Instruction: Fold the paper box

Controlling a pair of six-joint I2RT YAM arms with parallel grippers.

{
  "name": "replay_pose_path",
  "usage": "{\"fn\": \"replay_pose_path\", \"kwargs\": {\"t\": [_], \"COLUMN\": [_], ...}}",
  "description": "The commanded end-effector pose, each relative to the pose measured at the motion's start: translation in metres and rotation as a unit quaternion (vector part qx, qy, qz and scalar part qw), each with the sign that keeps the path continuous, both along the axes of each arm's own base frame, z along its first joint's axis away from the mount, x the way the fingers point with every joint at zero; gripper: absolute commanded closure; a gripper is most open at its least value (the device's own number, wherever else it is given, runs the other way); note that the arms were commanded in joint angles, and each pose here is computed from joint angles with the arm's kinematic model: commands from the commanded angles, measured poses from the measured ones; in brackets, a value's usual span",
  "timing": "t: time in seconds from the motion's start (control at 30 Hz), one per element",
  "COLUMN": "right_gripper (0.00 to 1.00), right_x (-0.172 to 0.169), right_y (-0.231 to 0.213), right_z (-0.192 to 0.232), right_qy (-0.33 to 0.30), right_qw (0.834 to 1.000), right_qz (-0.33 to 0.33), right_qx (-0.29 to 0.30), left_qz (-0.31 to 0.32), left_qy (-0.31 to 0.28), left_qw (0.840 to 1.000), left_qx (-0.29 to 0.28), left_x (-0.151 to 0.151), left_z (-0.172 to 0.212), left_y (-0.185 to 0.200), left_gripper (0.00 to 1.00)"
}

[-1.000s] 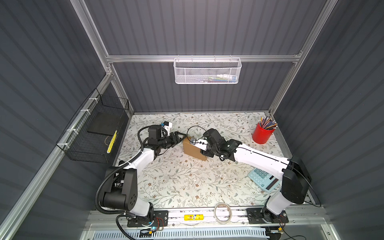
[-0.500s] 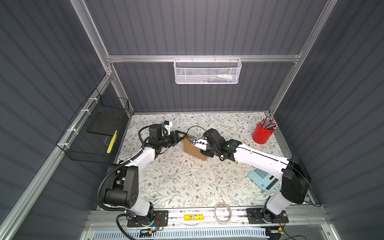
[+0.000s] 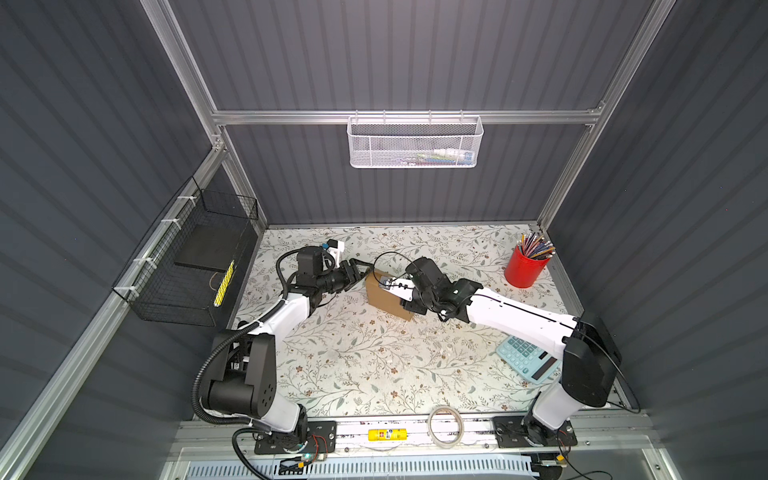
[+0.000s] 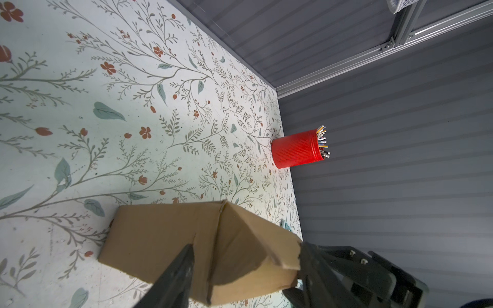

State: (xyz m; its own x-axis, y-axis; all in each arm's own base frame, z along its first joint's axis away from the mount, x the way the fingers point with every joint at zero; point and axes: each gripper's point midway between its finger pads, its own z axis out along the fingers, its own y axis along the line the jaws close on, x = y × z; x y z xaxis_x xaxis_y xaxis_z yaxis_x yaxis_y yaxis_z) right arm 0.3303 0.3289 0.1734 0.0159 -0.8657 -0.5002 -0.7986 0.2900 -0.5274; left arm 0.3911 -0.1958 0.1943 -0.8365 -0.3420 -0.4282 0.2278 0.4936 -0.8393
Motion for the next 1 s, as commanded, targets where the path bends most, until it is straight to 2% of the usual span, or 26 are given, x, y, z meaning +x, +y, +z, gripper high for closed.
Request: {"fn": "replay_pose_path", "kwargs": {"t": [0.0, 0.13, 0.6, 0.77, 0.97], "right_gripper": [0.53, 0.53, 0.53, 0.53, 0.52], "right_x": [-0.002, -0.002, 0.0, 0.002, 0.004], "right_y": [0.002, 0.002, 0.003, 0.005, 0.006], "right_z": [-0.009, -0.009, -0.013, -0.017, -0.014], "right_qy": [0.013, 0.012, 0.011, 0.013, 0.008], "right_qw": [1.0, 1.0, 1.0, 1.0, 1.0], "right_qz": [0.006, 0.006, 0.0, -0.004, -0.006], "right_qx": [-0.014, -0.014, -0.01, -0.006, -0.004], "left_qz": [-0.002, -0.002, 0.003, 0.003, 0.002], "left_qy": [-0.004, 0.008, 0.028, 0.031, 0.032], "left_qw": [1.0, 1.0, 1.0, 0.999, 0.999], "left_qx": [-0.009, -0.007, -0.003, -0.004, 0.002], "left_x": [0.009, 0.007, 0.006, 0.009, 0.007], "left_z": [0.005, -0.006, -0.029, -0.031, -0.034], "left_y": [-0.002, -0.002, 0.0, -0.001, -0.001], "left_gripper": [0.37, 0.38, 0.59, 0.63, 0.6]}}
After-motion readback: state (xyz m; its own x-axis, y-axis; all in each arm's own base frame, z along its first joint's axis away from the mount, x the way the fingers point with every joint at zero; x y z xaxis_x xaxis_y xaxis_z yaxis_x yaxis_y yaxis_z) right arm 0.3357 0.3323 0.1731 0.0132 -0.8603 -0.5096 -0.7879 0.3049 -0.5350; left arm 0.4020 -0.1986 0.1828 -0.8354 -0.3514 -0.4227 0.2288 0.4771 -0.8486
